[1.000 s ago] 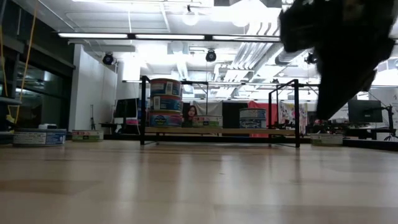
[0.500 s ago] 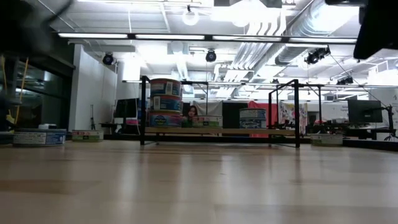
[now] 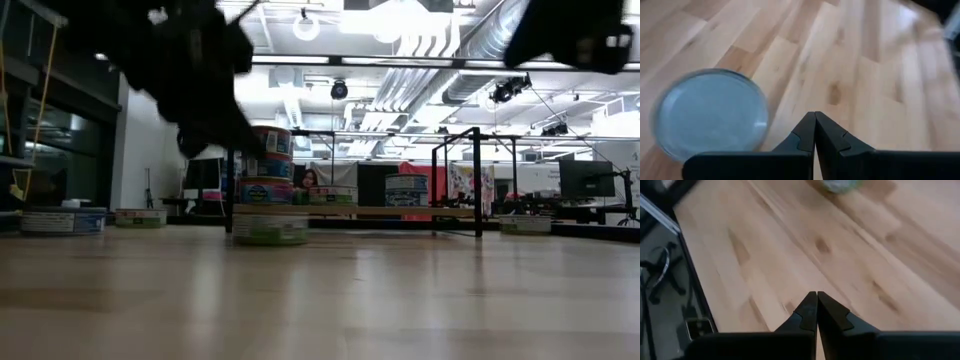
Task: Stack canned seafood by type on shelf
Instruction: Stack the green white tuna can on top of the other green white tuna can on the shelf
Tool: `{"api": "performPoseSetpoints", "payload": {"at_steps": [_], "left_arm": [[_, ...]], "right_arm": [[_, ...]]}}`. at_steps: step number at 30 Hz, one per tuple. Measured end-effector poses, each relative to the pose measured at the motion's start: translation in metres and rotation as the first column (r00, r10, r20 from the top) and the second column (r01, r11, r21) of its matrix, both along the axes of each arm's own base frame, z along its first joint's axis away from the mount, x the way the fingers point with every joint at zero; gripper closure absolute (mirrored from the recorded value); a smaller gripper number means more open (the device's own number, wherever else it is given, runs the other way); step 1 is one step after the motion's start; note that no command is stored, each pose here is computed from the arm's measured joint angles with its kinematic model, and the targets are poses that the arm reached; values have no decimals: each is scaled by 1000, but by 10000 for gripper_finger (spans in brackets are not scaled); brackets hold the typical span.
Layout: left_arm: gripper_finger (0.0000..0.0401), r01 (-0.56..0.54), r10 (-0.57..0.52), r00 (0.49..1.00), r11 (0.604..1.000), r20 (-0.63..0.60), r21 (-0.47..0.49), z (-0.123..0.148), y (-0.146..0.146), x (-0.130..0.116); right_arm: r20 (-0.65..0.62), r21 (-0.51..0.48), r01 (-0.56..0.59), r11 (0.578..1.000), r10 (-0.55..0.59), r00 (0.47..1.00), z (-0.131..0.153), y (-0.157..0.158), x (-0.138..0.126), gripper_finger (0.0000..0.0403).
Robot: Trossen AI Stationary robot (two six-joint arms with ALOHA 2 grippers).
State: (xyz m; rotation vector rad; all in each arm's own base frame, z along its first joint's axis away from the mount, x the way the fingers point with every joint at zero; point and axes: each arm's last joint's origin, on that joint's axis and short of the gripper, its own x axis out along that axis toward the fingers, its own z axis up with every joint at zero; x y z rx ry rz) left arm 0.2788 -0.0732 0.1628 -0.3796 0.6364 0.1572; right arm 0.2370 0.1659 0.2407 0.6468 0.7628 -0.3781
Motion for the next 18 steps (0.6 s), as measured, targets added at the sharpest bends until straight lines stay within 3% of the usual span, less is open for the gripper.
{"api": "performPoseSetpoints", "payload": {"at_steps": [4, 7, 12, 15, 18], "left_arm": [[401, 115, -114, 993, 993, -33, 38, 22, -5, -9], [401, 130, -124, 990, 986, -63, 107, 25, -7, -24], [401, -45, 51, 998, 980, -28, 192, 2, 8, -42], [401, -117, 110, 993, 978, 51, 170, -3, 18, -34], [401, -130, 126, 991, 971, 34, 202, -10, 26, -29]], "right_arm": [[68, -17, 33, 999, -31, 997, 1, -13, 20, 403], [112, -28, 29, 999, -25, 993, -6, -24, 44, 403], [149, 46, 148, 988, -153, 977, -42, -52, 93, 403], [111, 71, 238, 969, -244, 963, -70, -71, 111, 403], [66, 96, 330, 939, -337, 939, -88, -87, 118, 403]]}}
